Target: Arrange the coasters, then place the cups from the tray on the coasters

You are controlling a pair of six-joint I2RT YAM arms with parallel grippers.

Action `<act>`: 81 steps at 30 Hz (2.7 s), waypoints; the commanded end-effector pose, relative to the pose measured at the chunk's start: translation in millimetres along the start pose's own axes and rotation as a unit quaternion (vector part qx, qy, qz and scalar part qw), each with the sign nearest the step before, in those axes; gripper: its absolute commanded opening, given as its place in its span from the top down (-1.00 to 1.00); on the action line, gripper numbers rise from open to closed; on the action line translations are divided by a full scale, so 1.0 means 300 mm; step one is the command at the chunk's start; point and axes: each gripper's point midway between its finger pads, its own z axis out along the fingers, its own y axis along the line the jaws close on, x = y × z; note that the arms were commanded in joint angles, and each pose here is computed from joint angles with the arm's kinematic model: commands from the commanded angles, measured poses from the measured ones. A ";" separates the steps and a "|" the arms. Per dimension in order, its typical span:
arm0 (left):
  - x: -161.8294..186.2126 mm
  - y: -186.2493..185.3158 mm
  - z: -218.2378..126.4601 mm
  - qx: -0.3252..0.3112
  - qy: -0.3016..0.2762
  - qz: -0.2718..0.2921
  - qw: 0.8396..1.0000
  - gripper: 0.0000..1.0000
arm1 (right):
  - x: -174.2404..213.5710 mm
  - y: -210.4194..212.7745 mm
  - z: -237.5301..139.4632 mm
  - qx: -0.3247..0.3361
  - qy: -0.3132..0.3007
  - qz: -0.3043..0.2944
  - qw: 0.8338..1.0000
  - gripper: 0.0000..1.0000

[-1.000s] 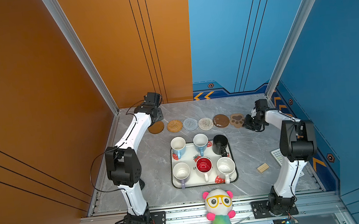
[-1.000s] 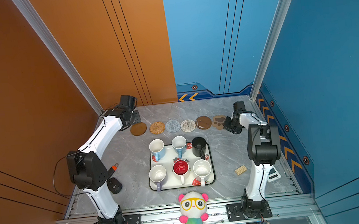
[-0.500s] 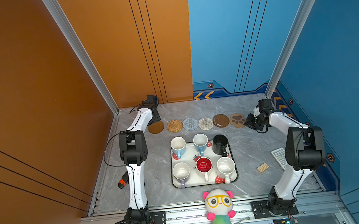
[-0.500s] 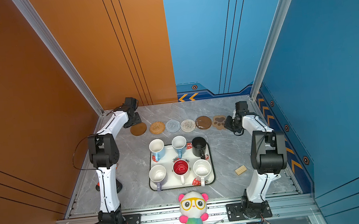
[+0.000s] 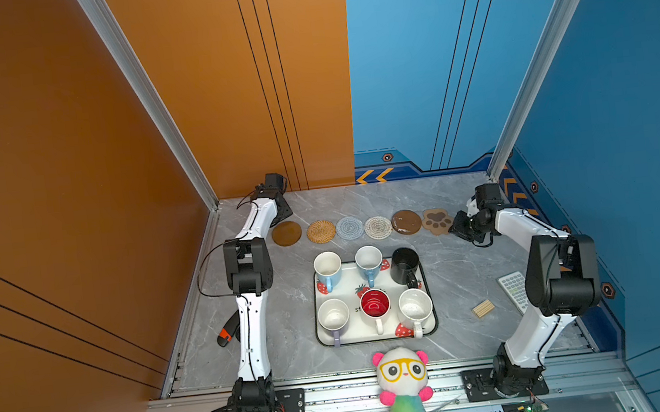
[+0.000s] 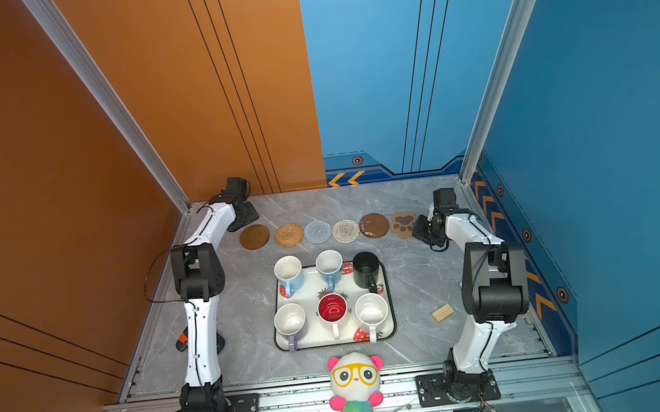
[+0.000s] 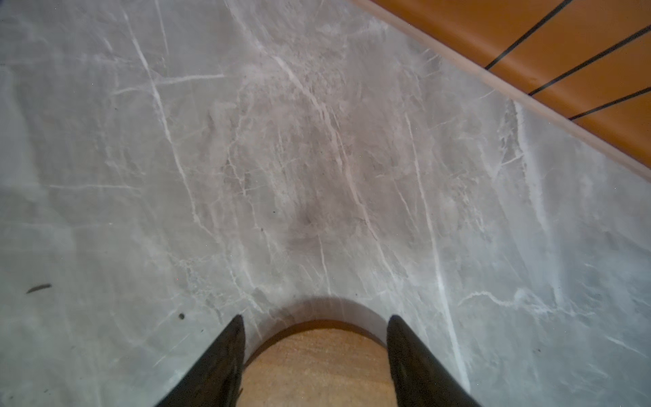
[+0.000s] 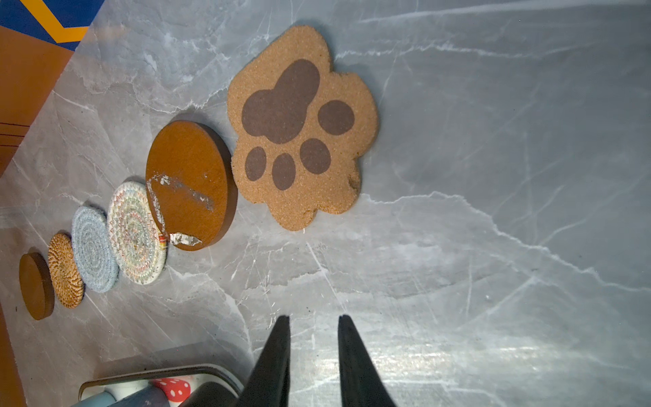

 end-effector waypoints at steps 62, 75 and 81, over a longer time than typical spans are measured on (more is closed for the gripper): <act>-0.007 -0.017 -0.267 0.025 -0.034 -0.022 0.999 -0.36 | 0.017 0.025 -0.001 -0.021 0.003 0.001 1.000 0.47; 0.206 0.224 -0.342 -0.045 -0.003 -0.009 0.999 -0.22 | 0.023 0.048 -0.001 -0.032 0.006 -0.006 0.999 0.47; 0.251 0.307 -0.321 -0.067 0.015 -0.012 0.998 0.12 | 0.029 0.066 -0.005 -0.036 0.006 -0.011 0.999 0.47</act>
